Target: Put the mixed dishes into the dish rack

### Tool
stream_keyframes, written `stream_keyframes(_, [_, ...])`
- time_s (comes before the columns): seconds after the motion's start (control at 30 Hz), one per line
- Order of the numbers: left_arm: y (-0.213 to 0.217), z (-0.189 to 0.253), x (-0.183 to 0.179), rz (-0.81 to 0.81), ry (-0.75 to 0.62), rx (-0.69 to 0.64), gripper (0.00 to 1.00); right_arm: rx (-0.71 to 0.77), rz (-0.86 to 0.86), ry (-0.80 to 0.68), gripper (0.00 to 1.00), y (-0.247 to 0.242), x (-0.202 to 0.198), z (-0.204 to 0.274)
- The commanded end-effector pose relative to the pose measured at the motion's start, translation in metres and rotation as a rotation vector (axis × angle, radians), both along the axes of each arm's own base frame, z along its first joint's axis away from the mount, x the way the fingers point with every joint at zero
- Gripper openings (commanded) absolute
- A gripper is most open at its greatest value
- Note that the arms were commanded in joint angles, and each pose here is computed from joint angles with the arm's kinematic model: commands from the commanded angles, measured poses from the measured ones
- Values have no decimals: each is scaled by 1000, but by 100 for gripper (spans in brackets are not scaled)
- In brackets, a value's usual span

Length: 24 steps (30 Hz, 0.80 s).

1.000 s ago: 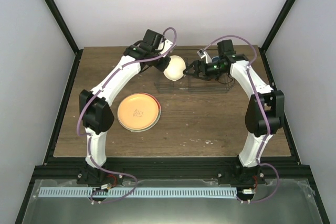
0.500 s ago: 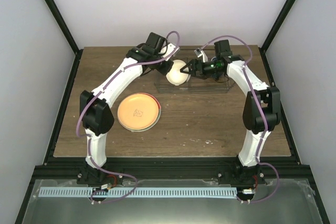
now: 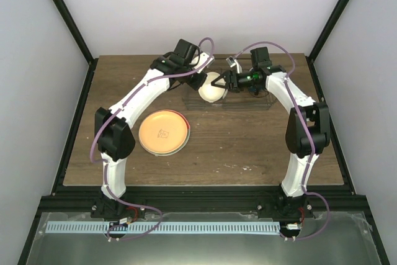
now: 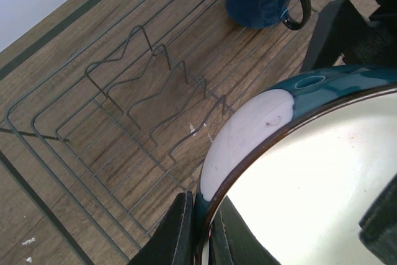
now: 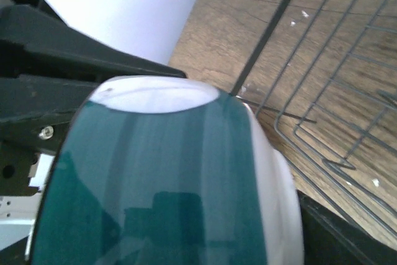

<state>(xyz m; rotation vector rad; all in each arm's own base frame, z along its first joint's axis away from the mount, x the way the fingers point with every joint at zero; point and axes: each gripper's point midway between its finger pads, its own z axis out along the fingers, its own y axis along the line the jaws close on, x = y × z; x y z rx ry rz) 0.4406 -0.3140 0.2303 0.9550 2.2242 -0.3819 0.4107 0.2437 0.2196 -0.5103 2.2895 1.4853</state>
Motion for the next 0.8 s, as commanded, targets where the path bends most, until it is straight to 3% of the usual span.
stream_keyframes(0.0, [-11,42,-5,-35,-76,-94,0,46,35,-14,71,7,0,12])
stream_keyframes(0.2, [-10,37,-3,-31,-77,-82,0,43,43,-23,68,7,-3,14])
stream_keyframes(0.4, [-10,25,2,-23,-76,-63,0,51,55,-9,52,8,-5,13])
stream_keyframes(0.5, [-10,17,4,-15,-71,-54,0,50,57,-7,38,8,-5,12])
stream_keyframes(0.63, [-10,9,5,-11,-62,-52,0,47,60,-5,35,9,-3,12])
stream_keyframes(0.77, [-10,-2,7,-2,-49,-45,15,35,53,-19,33,9,2,14])
